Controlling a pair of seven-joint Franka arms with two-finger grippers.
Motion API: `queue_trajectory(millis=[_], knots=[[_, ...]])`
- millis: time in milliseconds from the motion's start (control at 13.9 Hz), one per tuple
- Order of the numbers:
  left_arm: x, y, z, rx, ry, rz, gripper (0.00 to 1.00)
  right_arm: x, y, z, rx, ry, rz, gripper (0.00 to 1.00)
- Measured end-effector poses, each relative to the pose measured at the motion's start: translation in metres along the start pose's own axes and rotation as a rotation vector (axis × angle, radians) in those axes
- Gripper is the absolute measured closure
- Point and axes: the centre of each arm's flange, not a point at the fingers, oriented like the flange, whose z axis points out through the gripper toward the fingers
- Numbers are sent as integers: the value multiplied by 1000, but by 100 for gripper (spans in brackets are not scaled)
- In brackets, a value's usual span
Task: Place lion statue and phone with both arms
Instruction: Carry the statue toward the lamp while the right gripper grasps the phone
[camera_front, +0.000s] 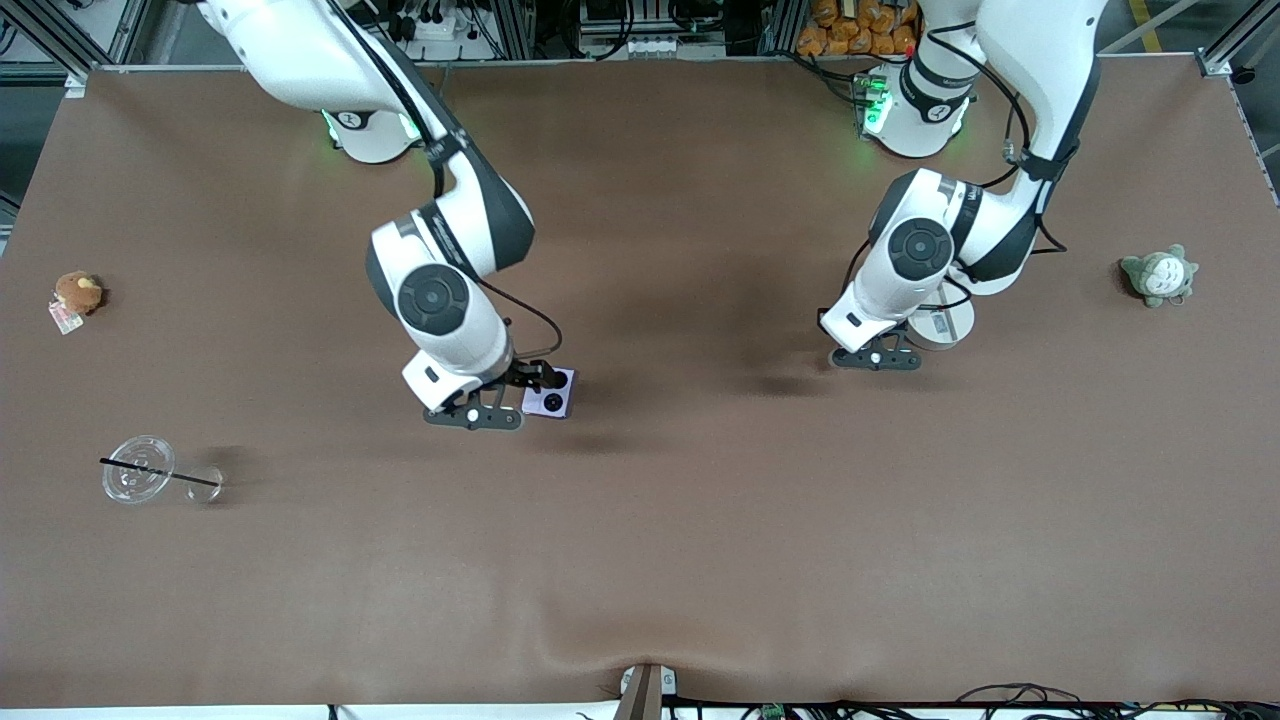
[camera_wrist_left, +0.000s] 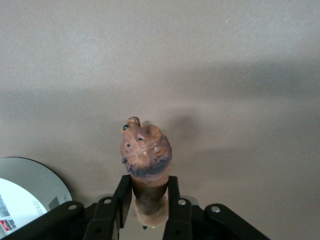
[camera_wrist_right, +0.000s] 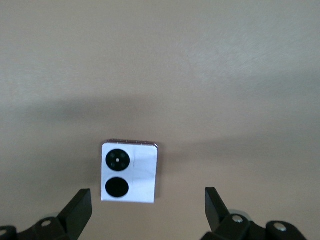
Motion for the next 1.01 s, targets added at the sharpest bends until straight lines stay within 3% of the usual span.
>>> queue_trajectory(millis=[575,646,1006], knots=[[-16,15,8,1,-18,37,67,-11,-31,78,7,17,83,0],[-15,15,7,0,-18,37,62,-11,-32,83,7,17,86,0],[11,20,-35,-7,28,29,11,-12,-31,101,-2,9,120,0]])
